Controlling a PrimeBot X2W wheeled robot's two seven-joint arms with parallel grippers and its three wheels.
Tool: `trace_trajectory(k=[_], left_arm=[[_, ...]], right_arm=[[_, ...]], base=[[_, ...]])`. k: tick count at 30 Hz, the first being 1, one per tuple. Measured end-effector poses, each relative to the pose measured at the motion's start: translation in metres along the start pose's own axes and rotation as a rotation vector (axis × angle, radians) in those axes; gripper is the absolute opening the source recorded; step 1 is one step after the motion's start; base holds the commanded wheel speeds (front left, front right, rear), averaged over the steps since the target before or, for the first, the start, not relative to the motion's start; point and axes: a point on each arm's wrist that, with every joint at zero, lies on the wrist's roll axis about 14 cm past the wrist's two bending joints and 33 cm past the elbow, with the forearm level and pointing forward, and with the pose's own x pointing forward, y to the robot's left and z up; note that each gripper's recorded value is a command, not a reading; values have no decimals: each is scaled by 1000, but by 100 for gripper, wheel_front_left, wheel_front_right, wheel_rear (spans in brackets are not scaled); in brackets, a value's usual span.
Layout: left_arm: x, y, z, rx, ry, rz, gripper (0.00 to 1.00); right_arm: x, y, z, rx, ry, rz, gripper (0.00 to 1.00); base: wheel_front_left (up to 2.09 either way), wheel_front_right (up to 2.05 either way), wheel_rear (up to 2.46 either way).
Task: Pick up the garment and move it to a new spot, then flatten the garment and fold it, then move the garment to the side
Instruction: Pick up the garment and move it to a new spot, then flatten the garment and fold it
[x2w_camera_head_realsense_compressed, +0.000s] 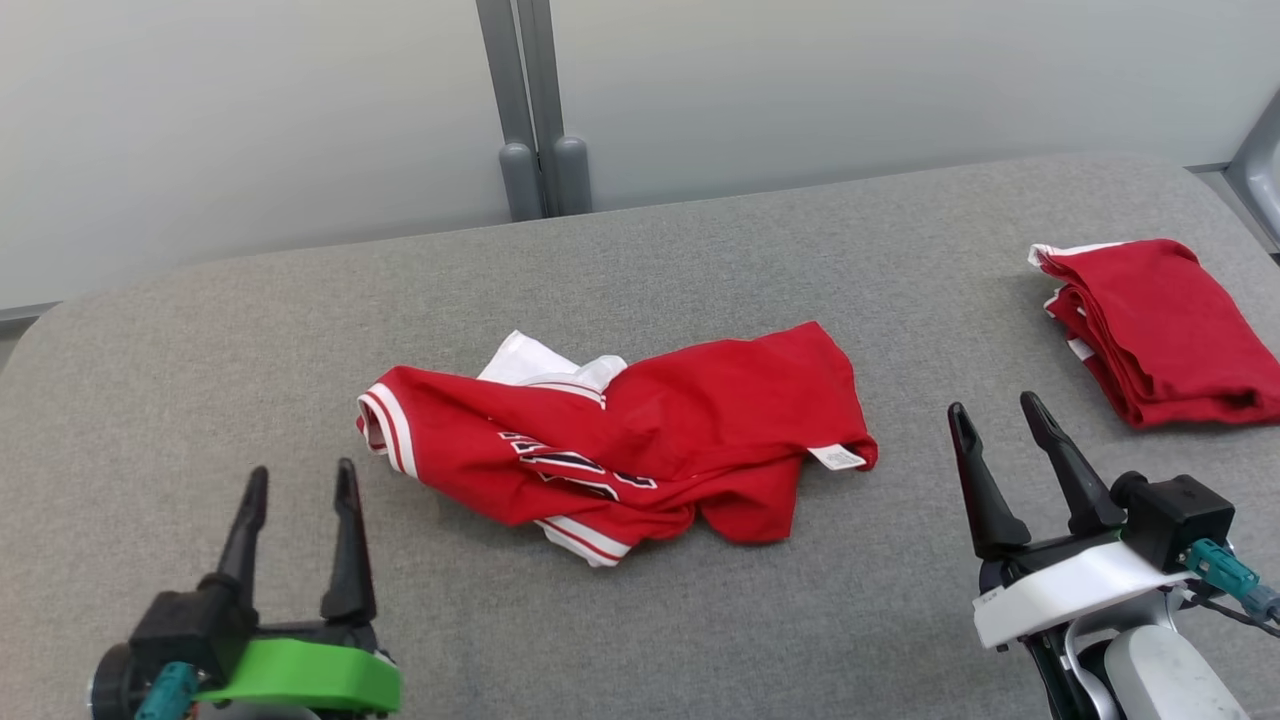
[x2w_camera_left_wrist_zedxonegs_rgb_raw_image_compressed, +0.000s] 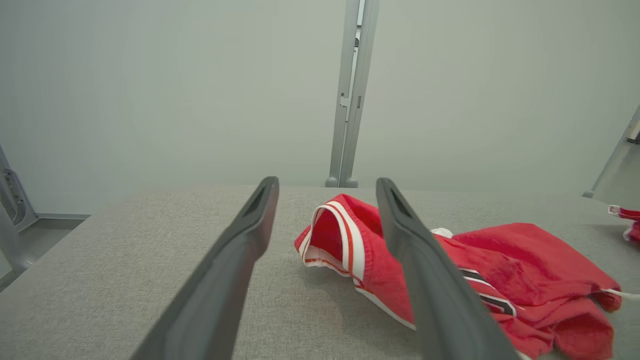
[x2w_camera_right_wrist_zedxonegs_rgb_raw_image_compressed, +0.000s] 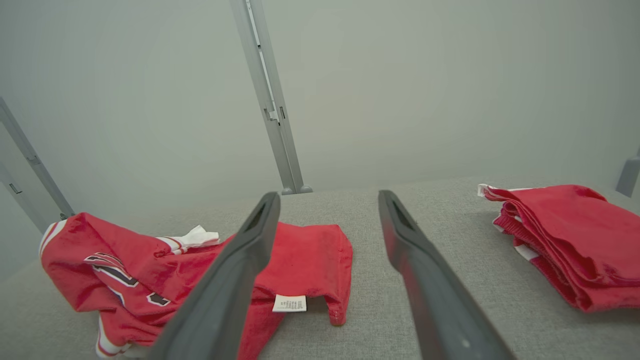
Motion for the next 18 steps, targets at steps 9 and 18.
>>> trace_trajectory(k=[9, 18], left_arm=[[-2, -13, 2, -30, -27, -10, 100], [-2, -15, 4, -30, -44, -20, 100]], right_arm=[[-1, -2, -3, -9, 13, 0, 100], [-3, -5, -9, -21, 34, -1, 100]], base=[[0, 0, 0], [0, 0, 0]])
